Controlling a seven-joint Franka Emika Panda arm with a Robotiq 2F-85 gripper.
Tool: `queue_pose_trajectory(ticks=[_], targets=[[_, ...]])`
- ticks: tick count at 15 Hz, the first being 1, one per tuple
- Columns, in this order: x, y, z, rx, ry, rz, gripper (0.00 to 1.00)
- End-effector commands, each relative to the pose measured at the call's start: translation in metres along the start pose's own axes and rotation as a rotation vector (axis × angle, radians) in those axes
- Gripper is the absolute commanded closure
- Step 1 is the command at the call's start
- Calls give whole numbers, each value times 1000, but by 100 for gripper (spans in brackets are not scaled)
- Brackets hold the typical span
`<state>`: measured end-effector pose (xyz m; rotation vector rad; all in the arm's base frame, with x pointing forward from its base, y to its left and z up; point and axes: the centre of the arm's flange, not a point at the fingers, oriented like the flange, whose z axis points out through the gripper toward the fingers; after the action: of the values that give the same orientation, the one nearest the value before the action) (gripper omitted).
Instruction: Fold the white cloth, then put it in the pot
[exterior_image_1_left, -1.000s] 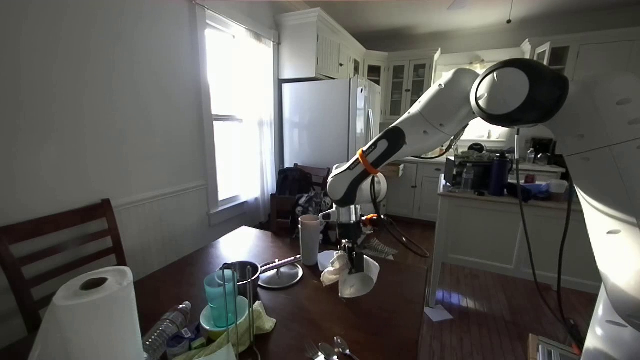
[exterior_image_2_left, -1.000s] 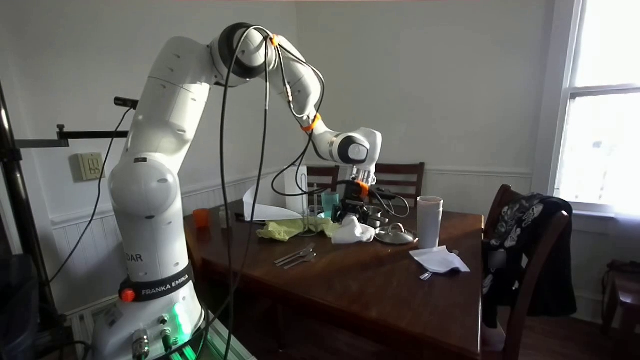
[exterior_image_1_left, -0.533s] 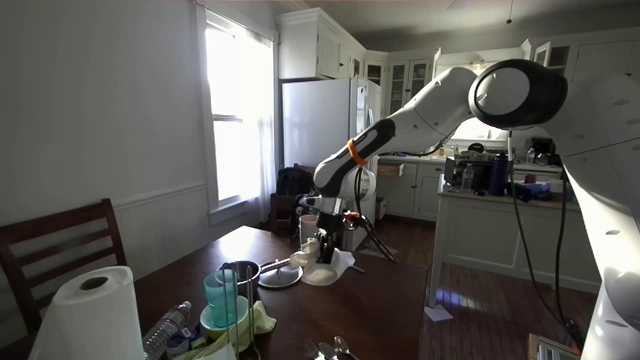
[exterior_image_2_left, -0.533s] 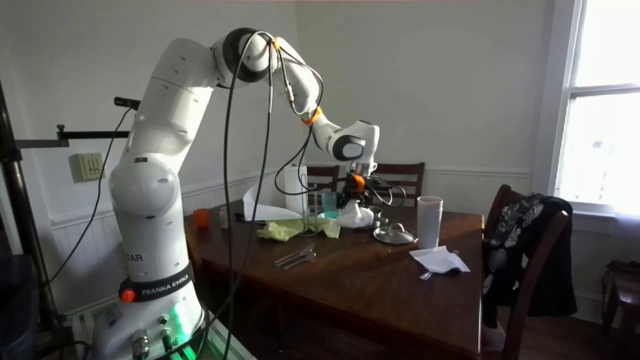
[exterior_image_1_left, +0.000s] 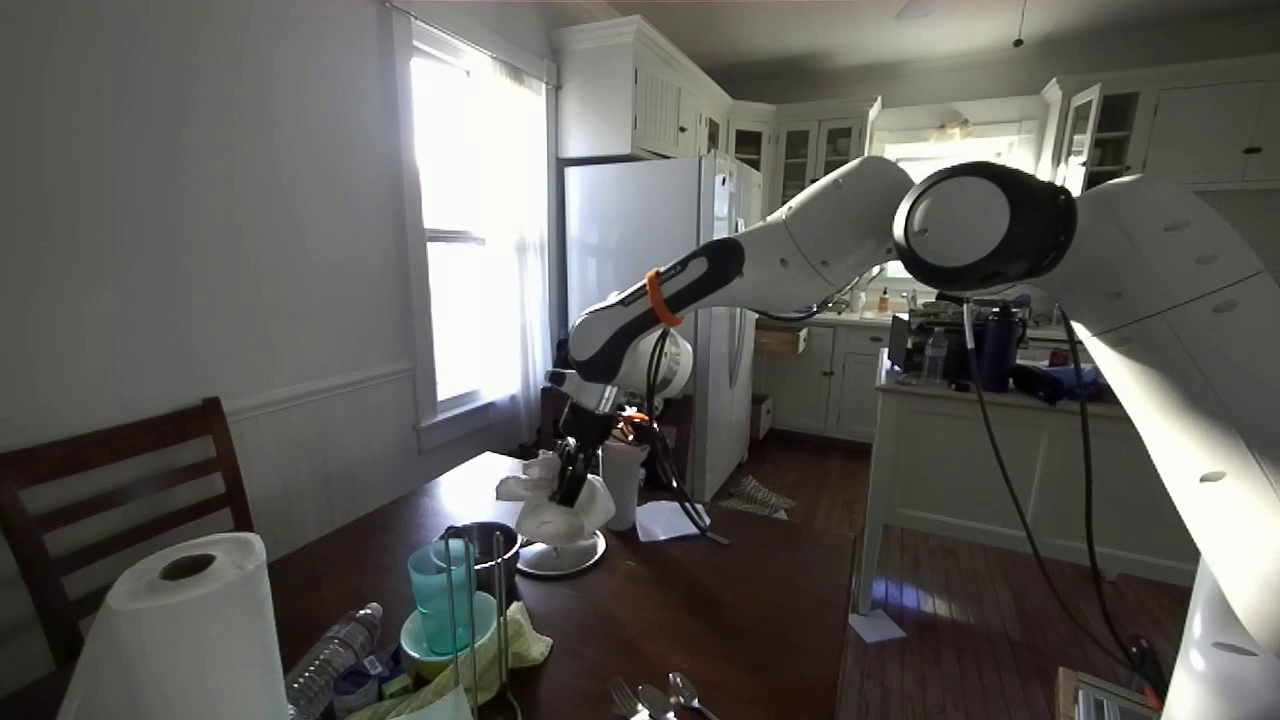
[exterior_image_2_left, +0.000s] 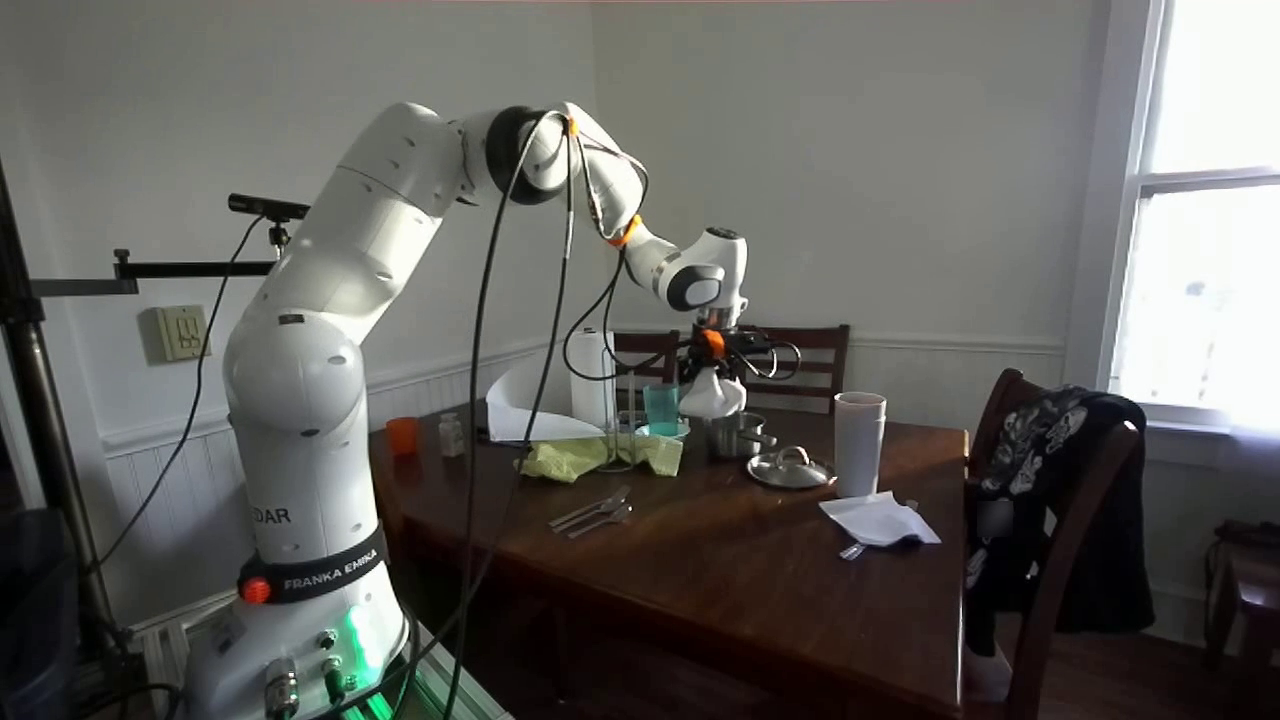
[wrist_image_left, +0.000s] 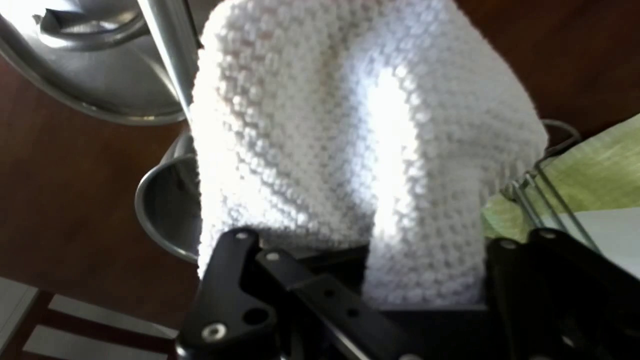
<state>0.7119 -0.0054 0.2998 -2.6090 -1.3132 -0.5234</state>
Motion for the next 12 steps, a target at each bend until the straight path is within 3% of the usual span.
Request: queue_pose_trajectory(ticks=[1,6,12], targets=[[47,39,36,-52,71,7,100],[78,62,73,-89,124,-2,100],[86,78,105,-146,149,-16,100]])
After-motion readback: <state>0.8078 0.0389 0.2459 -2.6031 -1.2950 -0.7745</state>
